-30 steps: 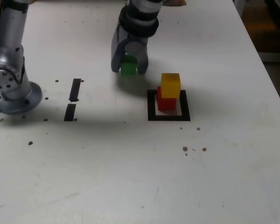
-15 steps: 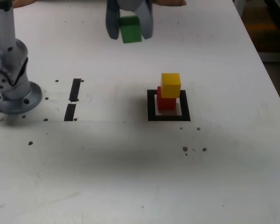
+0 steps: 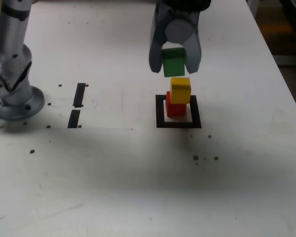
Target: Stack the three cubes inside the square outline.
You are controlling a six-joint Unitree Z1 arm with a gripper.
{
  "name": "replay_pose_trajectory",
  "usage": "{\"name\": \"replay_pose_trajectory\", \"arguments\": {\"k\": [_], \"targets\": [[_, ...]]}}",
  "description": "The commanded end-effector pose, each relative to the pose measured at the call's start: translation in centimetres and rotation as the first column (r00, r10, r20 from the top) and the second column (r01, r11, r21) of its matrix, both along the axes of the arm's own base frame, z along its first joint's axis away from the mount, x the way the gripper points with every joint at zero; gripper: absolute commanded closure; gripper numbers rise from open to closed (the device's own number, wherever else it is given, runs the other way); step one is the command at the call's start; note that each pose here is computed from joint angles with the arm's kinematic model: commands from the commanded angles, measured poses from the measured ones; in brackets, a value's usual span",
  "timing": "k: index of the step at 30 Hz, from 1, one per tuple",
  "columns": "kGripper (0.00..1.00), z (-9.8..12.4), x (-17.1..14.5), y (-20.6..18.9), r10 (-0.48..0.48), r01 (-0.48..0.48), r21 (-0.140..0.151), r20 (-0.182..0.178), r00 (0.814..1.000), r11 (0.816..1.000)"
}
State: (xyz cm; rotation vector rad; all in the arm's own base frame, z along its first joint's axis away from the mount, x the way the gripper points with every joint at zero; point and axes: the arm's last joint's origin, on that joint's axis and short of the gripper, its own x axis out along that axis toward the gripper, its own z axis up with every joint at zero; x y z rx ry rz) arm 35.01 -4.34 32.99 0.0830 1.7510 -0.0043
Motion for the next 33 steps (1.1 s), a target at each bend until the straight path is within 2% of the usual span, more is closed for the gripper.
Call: {"name": "replay_pose_trajectory", "arguments": {"k": [1, 9, 22, 25, 33], "targets": [[0.83, -0.3, 0.1, -0.1, -0.001, 0.002, 0.002, -0.017, 1.000, 1.000], [0.82, -1.6, 1.3, -0.2, -0.004, 0.004, 0.007, -0.040, 0.999, 1.000], [0.75, -2.6, 2.2, -0.3, -0.010, 0.011, 0.018, -0.055, 0.998, 1.000], [0.69, -2.9, 2.5, -0.3, -0.010, 0.011, 0.018, -0.059, 0.998, 1.000], [0.44, -3.2, 2.6, -0.2, -0.011, 0.012, 0.022, -0.069, 0.998, 1.000]]}}
